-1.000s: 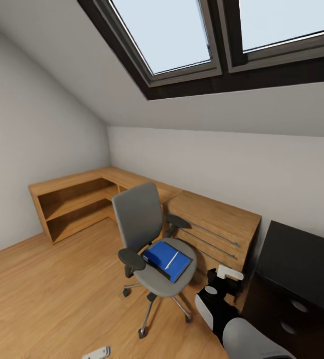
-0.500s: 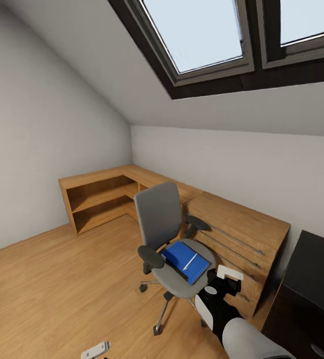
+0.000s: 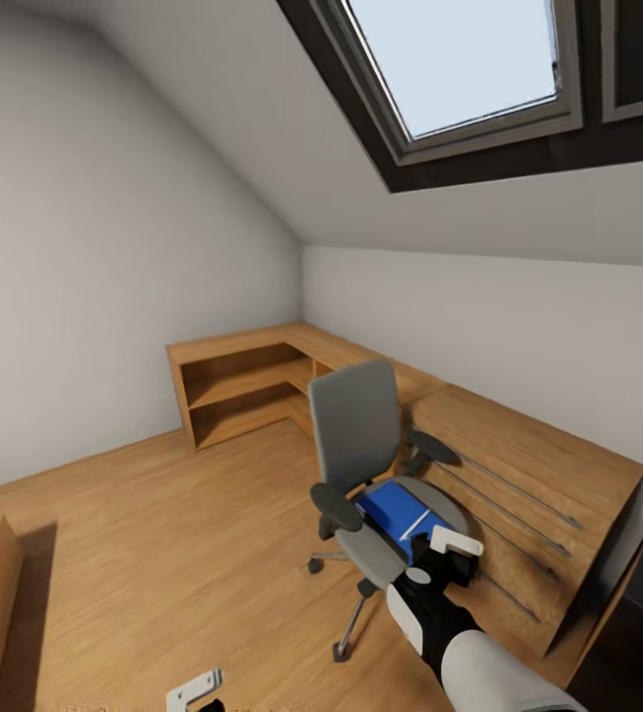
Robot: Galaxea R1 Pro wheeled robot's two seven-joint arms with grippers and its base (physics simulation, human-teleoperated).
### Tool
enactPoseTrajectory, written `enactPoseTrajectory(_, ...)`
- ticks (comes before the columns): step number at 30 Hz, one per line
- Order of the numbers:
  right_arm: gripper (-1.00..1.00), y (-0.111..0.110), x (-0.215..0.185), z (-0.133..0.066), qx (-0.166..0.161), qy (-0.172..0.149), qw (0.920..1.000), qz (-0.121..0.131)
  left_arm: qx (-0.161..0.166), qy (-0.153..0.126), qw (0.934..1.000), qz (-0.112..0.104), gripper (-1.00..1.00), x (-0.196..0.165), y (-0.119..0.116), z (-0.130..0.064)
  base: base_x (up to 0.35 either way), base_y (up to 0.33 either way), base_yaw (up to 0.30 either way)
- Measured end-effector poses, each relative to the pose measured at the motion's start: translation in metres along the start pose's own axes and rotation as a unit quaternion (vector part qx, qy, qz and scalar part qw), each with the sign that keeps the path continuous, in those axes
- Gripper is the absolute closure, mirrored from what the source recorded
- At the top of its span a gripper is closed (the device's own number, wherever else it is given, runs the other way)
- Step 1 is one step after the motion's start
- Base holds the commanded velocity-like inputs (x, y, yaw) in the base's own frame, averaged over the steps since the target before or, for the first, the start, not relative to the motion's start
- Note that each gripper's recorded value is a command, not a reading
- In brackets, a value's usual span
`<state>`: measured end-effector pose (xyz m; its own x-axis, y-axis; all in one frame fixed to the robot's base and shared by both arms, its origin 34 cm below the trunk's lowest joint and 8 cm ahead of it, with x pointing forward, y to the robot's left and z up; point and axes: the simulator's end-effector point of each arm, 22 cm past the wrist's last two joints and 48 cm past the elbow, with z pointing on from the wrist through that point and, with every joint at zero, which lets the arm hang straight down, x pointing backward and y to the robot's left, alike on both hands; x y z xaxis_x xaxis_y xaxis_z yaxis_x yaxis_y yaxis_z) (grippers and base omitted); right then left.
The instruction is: In the bedroom, organize the workspace by keeping the computer under the desk, ensuring the monitor is on the desk, placing the keyboard on the desk next to the monitor, placing the mouse on the desk next to the keyboard, moving the folder from the swivel chair onto the desk next to the mouse, stacking the notebook on top of the folder with the pen on top of the notebook, and positioning the swivel chair next to the desk.
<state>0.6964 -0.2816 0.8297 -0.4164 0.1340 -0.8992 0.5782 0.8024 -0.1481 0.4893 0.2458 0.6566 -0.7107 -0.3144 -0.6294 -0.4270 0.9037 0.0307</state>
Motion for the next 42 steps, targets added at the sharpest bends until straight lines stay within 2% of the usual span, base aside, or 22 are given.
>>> enactPoseTrajectory(5,-1.0,0.0,0.002,0.001,0.0,0.001,1.0,-0.001,0.013,-0.008,0.9999,-0.006,-1.0,-0.012,-0.007,-0.003,0.0,0.0,0.257)
enactPoseTrajectory(11,-1.0,-0.001,0.004,0.002,0.001,0.003,1.0,-0.003,0.051,-0.035,0.9979,-0.02,-1.0,-0.051,-0.021,-0.014,0.0,0.0,0.244)
enactPoseTrajectory(14,-1.0,-0.001,0.005,0.003,0.002,0.003,1.0,-0.003,0.087,-0.047,0.9949,-0.022,-1.0,-0.08,-0.04,-0.033,0.0,0.0,0.235)
enactPoseTrajectory(17,-1.0,-0.001,0.006,0.003,0.003,0.004,1.0,-0.004,0.107,-0.043,0.9932,-0.013,-1.0,-0.095,-0.052,-0.051,0.0,0.0,0.175)
enactPoseTrajectory(18,-1.0,-0.001,0.006,0.003,0.003,0.004,1.0,-0.004,0.112,-0.039,0.993,-0.009,-1.0,-0.106,-0.057,-0.063,0.0,0.0,0.099)
enactPoseTrajectory(20,-1.0,-0.001,0.006,0.004,0.003,0.004,1.0,-0.004,0.109,-0.036,0.9934,-0.009,-1.0,-0.12,-0.057,-0.072,0.0,0.0,0.071)
enactPoseTrajectory(24,-1.0,-0.002,0.006,0.004,0.004,0.003,1.0,-0.004,0.099,-0.035,0.9943,-0.02,-1.0,-0.15,-0.053,-0.084,0.0,0.0,0.037)
enactPoseTrajectory(29,-1.0,-0.004,0.003,0.006,0.006,0.0,1.0,0.001,0.1,-0.027,0.9943,-0.026,-1.0,-0.168,-0.056,-0.096,0.0,0.0,0.013)
enactPoseTrajectory(36,-1.0,-0.007,-0.002,0.007,0.009,-0.009,0.9999,0.011,0.097,-0.013,0.9951,-0.005,-1.0,-0.15,-0.063,-0.096,0.0,0.0,0.002)
enactPoseTrajectory(42,-1.0,-0.012,-0.014,0.011,0.014,-0.02,0.9994,0.023,0.081,-0.002,0.9966,0.009,-1.0,-0.135,-0.057,-0.087,0.169,0.0,0.0)
